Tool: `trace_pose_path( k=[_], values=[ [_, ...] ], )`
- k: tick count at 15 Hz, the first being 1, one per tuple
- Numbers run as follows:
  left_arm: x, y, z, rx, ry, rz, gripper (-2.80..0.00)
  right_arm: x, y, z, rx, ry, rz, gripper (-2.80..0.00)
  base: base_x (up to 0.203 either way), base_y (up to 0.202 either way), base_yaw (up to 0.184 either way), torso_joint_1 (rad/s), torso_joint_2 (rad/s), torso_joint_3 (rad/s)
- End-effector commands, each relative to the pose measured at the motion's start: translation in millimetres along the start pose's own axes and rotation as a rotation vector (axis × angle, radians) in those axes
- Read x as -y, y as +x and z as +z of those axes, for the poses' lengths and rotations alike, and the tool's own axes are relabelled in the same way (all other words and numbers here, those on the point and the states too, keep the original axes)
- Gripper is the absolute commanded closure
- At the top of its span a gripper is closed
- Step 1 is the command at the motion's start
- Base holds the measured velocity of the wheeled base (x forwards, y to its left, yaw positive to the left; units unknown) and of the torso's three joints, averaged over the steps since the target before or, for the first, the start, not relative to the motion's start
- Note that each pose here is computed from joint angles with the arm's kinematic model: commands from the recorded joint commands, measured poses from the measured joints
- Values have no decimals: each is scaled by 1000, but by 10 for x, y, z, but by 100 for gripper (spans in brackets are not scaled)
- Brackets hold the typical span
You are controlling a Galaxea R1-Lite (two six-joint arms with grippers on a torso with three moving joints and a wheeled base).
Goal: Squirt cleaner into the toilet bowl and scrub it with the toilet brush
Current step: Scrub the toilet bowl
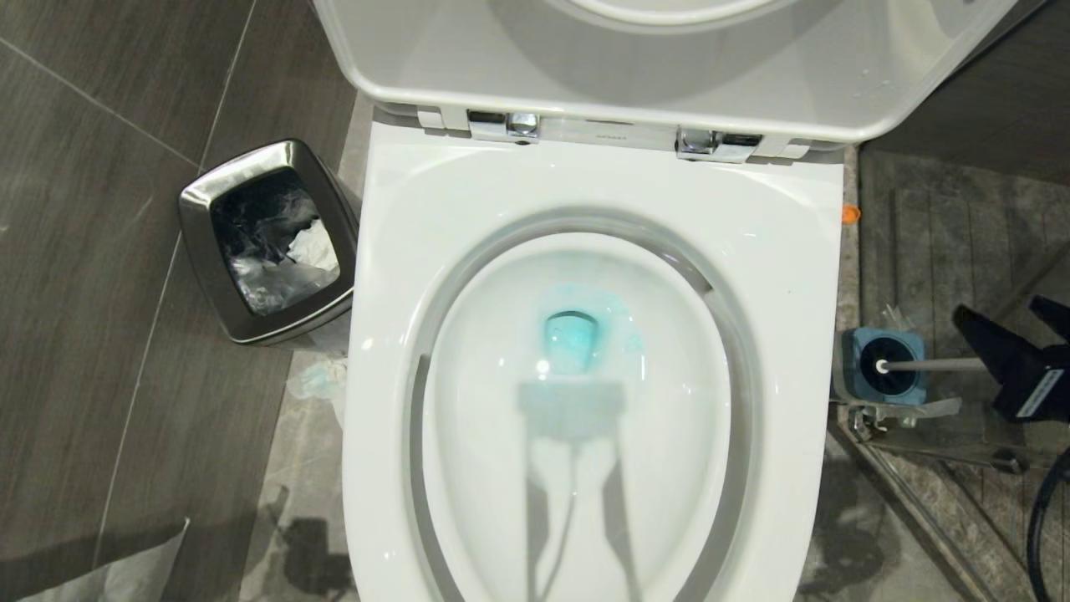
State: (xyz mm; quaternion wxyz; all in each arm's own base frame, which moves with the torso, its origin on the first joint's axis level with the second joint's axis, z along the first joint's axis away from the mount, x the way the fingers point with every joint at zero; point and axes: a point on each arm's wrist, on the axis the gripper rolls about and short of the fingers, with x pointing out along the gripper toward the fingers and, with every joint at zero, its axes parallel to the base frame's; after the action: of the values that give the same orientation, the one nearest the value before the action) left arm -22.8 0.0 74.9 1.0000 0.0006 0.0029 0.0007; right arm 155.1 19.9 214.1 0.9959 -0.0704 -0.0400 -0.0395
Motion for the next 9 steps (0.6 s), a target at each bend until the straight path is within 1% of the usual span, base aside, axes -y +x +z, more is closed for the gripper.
trace_pose_path(
  k=[1, 3, 5, 7, 9],
  values=[
    [0, 0, 0, 0, 0, 0, 0, 77, -239, 117, 51, 10, -16, 0, 0, 0, 0, 0, 0, 0],
    [0, 0, 0, 0, -1, 0, 0, 108, -346, 128, 36, -22, -27, 0, 0, 0, 0, 0, 0, 0],
    [0, 0, 0, 0, 0, 0, 0, 144, -455, 139, 6, -61, -59, 0, 0, 0, 0, 0, 0, 0],
    [0, 0, 0, 0, 0, 0, 0, 188, -583, 171, -35, -80, -89, 0, 0, 0, 0, 0, 0, 0],
    [0, 0, 0, 0, 0, 0, 0, 239, -750, 214, -66, -93, -100, 0, 0, 0, 0, 0, 0, 0]
  ],
)
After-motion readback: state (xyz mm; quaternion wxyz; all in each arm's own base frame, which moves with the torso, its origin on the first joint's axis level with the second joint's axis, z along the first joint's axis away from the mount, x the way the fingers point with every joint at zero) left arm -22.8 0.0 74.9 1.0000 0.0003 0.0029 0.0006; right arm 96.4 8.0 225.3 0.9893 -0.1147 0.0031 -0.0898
